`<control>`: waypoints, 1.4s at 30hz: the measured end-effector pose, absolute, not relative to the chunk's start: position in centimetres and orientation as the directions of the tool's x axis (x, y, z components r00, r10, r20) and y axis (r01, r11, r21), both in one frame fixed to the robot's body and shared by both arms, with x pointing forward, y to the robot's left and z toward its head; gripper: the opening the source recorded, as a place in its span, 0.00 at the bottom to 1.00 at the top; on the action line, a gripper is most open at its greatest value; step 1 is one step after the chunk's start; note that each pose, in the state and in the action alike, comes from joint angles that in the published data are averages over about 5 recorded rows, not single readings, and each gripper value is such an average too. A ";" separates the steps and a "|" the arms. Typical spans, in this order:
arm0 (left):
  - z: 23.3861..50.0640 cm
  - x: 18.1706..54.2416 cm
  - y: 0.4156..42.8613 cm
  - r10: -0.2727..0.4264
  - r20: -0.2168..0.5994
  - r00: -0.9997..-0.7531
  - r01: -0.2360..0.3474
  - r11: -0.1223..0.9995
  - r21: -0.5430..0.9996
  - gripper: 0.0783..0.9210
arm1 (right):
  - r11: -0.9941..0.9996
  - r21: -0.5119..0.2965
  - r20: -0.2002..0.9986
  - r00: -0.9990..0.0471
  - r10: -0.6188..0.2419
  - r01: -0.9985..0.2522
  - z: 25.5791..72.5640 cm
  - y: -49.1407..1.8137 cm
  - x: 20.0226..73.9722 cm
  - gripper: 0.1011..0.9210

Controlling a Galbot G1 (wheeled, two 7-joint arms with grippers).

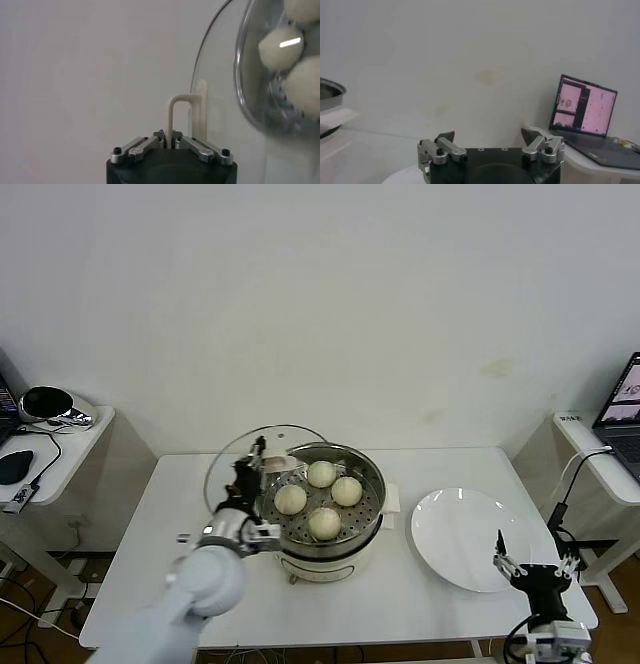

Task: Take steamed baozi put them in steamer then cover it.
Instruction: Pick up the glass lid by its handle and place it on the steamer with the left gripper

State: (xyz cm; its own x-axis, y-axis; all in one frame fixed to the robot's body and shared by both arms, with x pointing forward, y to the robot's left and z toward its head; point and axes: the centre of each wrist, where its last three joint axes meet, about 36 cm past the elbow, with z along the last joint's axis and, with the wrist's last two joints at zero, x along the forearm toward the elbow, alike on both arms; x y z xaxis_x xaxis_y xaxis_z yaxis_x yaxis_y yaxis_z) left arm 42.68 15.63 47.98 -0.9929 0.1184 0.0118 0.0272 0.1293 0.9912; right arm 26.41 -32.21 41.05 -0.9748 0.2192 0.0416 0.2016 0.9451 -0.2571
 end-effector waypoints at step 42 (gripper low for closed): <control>44.2 45.0 6.2 0.127 0.096 -0.987 0.098 0.007 0.995 0.08 | 0.945 -0.280 0.060 -0.980 0.191 0.167 40.4 -31.7 26.1 0.88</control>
State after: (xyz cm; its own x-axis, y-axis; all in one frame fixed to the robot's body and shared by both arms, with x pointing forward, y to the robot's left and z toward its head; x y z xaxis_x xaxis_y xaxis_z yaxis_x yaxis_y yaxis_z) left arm 44.99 6.20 44.16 -0.9873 0.1265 0.0958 0.0975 0.0073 0.9952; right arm 26.13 -31.71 40.37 -0.9797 0.1912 0.0603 0.1673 0.9454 -0.2797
